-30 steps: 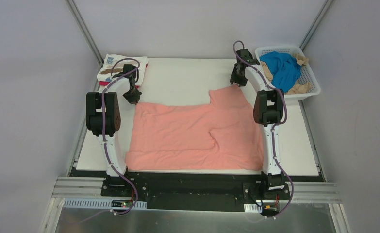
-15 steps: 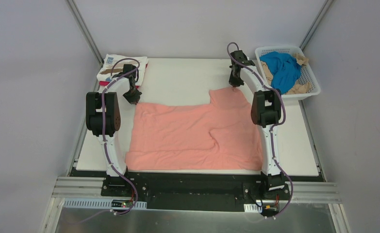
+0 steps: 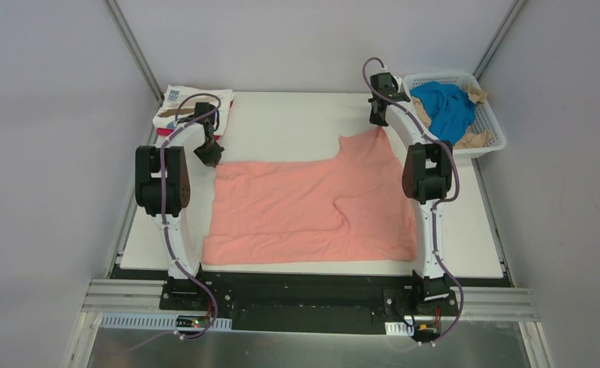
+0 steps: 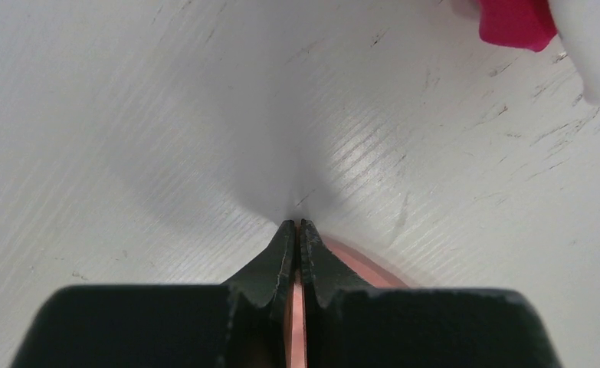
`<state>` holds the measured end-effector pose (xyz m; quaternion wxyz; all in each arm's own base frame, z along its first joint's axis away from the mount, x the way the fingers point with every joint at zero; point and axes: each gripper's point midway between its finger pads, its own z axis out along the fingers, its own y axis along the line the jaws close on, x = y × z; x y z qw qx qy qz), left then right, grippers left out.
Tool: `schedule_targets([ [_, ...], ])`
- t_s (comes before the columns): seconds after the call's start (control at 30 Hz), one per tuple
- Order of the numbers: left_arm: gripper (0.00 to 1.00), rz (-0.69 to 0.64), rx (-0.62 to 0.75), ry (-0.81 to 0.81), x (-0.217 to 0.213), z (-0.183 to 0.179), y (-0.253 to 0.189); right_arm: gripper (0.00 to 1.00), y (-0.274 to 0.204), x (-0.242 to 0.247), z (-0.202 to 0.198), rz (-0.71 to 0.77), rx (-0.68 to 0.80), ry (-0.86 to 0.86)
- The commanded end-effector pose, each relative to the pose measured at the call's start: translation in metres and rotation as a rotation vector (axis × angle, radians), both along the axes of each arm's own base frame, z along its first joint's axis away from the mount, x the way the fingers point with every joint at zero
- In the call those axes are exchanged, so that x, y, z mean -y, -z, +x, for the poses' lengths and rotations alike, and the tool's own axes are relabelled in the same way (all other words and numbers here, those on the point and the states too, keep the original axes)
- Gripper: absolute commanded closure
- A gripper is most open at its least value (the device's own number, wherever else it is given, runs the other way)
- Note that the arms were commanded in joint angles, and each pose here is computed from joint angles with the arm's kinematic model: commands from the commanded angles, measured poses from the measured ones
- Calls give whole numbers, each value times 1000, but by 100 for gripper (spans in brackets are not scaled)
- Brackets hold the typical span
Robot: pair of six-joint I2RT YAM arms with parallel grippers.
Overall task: Fold and stack the t-shirts
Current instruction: Fold the other side of the tshirt into a rectangle
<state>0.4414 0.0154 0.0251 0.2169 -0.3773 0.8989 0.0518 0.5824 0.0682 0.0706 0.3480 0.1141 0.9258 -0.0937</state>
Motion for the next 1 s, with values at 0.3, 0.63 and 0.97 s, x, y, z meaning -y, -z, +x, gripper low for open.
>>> schedule_targets([
  [0.3,100,-6,102,127,27,-7,-51,100,-99,-27,-38,193,168,-115],
  [0.63,100,42,126,135,33,-67,-62,100,-105,-26,-138,330,123,-85],
  [0.97,100,60,195,49,27,-129,-70,100,-110,-11,-233,377,102,-40],
])
